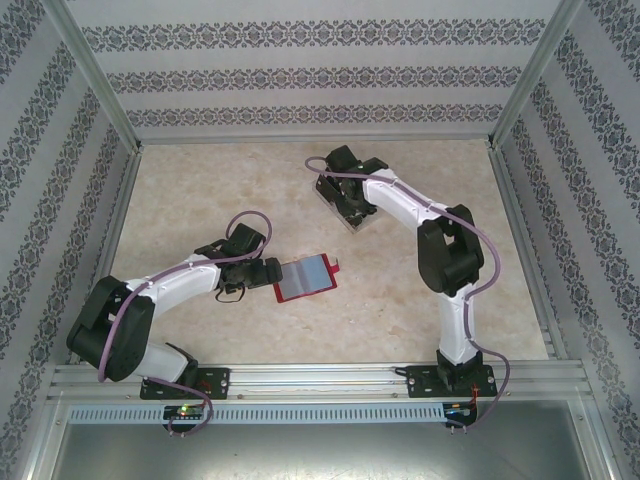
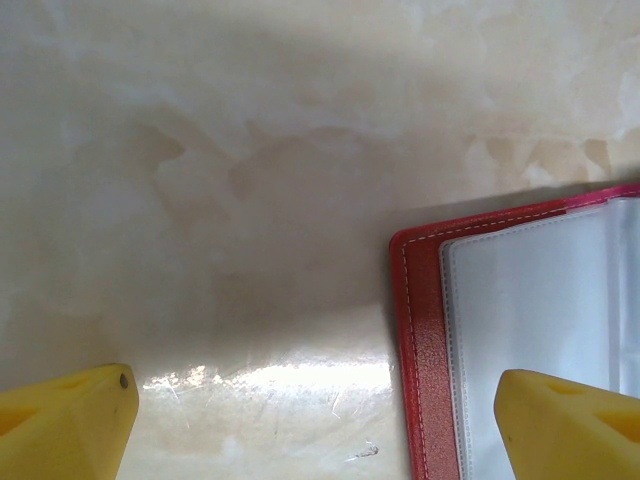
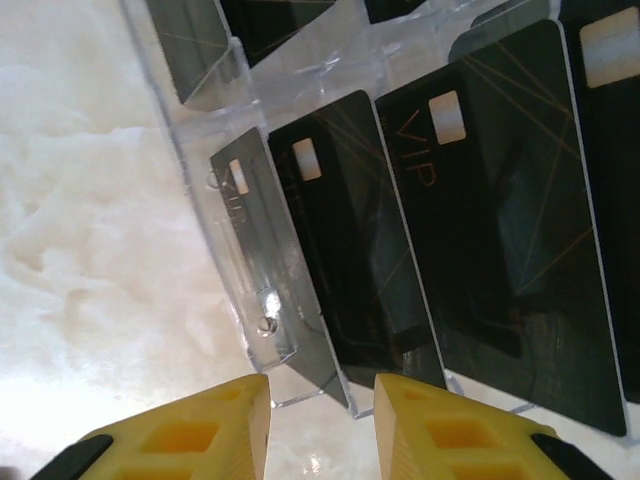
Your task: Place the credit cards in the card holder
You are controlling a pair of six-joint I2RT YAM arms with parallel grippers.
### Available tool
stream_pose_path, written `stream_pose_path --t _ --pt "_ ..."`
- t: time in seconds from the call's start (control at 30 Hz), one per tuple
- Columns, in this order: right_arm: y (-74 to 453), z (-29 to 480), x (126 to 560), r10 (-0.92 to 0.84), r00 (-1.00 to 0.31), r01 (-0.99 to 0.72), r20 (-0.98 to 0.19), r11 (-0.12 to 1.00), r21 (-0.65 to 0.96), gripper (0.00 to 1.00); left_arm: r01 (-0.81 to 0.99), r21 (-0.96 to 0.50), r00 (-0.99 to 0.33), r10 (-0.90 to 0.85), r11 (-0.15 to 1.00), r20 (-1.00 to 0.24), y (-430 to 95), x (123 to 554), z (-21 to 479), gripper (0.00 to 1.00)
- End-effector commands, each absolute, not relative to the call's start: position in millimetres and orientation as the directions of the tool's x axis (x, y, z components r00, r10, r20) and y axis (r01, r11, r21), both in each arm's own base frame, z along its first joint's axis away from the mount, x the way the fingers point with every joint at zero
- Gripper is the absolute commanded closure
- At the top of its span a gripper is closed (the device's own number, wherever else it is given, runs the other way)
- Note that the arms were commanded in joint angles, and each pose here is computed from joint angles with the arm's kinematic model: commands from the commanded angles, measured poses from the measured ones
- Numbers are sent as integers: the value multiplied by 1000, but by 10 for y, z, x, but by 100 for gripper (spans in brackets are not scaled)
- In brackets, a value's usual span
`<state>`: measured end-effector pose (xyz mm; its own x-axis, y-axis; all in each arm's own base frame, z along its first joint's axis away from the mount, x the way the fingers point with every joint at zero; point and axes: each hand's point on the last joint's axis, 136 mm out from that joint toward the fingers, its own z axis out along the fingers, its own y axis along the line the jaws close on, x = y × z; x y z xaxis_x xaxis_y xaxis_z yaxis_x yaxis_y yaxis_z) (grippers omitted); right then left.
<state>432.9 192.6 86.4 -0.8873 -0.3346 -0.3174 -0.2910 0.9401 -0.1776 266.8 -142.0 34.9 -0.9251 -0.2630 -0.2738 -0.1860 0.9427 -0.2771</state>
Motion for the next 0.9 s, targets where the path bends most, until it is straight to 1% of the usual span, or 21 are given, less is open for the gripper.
stream_pose_path --t 0.0,0.23,0.43,0.53,0.7,0.87 --pt "1863 834 4381 -351 -891 -298 -290 931 -209 66 -186 -286 -915 -272 940 -297 -1444 2720 446 7" --pt "1958 717 4425 -344 -898 -307 -275 936 -170 67 -187 -282 -916 -271 941 -297 -1433 2711 444 7" --pt "1954 625 4420 -346 -903 -309 -255 935 -173 68 -184 -287 -915 -271 940 -298 -1446 2725 448 7" --pt "1952 609 4408 -345 -904 -310 -252 936 -168 71 -184 -286 -916 -270 940 -297 -1444 2726 441 7" --pt "1978 618 4395 -343 -904 -314 -255 938 -151 79 -185 -290 -915 -272 939 -297 -1451 2725 442 7" --pt "2008 617 4390 -344 -904 -319 -254 938 -135 83 -186 -290 -915 -273 939 -298 -1449 2723 444 7"
